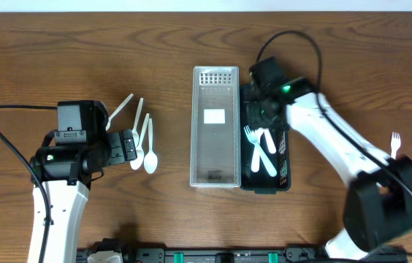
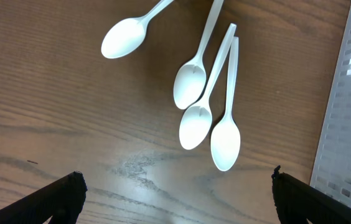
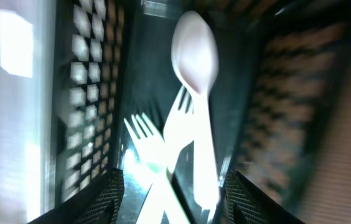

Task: Pack container
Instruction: 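Carry the spoon left and release it into the dark green caddy, then lower the right gripper onto the last white fork and grasp it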

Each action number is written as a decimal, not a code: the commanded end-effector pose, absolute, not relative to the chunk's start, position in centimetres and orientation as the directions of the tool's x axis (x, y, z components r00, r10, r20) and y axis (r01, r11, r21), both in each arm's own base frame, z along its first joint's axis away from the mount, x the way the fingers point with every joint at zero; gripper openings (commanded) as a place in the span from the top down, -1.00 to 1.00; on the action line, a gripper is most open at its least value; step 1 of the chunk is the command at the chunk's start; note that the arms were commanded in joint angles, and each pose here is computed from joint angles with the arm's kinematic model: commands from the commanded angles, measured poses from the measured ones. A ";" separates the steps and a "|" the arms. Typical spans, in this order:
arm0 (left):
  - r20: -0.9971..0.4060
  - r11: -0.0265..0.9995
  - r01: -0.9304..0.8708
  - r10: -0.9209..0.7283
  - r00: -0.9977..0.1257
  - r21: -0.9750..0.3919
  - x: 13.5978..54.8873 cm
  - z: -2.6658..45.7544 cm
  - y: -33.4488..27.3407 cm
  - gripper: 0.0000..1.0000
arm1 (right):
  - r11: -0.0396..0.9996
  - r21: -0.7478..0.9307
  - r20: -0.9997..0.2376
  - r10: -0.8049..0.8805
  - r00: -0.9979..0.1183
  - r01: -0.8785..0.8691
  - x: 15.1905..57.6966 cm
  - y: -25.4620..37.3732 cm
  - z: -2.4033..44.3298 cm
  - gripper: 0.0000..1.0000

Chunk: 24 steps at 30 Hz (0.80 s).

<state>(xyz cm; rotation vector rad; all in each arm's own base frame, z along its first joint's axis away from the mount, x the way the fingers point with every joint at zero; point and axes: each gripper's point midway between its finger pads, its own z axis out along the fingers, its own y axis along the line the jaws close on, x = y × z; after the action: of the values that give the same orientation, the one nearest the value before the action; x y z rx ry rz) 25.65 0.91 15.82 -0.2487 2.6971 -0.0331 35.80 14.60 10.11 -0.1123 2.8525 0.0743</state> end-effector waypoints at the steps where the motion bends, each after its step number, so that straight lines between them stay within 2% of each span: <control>1: -0.418 0.982 -0.174 -0.189 -0.889 -0.074 25.9 16.1 0.8 -0.95 | 0.998 0.031 -0.519 0.066 -0.852 0.059 38.7 9.0 19.7 -0.12; 4: -0.418 0.982 -0.174 -0.189 -0.889 -0.074 25.9 16.1 0.8 -0.95 | 0.973 0.064 -0.601 0.217 -0.769 0.224 38.1 2.1 24.2 -0.38; 6: -0.419 0.982 -0.174 -0.189 -0.888 -0.074 25.9 16.1 0.8 -0.95 | 0.939 0.069 -0.612 0.307 -0.729 0.337 36.9 -2.5 25.4 -0.48; 9: -0.419 0.982 -0.174 -0.189 -0.888 -0.074 25.9 16.1 0.8 -0.95 | 0.874 0.042 -0.588 0.414 -0.695 0.485 34.4 -9.4 25.3 -0.68; 13: -0.419 0.982 -0.174 -0.189 -0.888 -0.074 25.9 16.1 0.8 -0.95 | 0.789 -0.010 -0.529 0.517 -0.673 0.614 31.5 -16.5 22.9 -0.98; 16: -0.419 0.982 -0.174 -0.189 -0.888 -0.074 25.9 16.1 0.8 -0.95 | 0.743 0.018 -0.470 0.597 -0.650 0.669 30.5 -19.5 20.0 -0.98; 24: -0.419 0.982 -0.174 -0.189 -0.888 -0.074 25.9 16.1 0.8 -0.95 | 0.748 0.003 -0.280 0.638 -0.717 0.664 29.7 -23.2 11.1 -0.99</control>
<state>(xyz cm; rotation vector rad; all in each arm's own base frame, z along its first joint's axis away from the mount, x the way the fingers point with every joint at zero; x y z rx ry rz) 25.66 0.91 15.83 -0.2486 2.6964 -0.0331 29.89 -23.13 13.72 1.0775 2.5889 -0.1909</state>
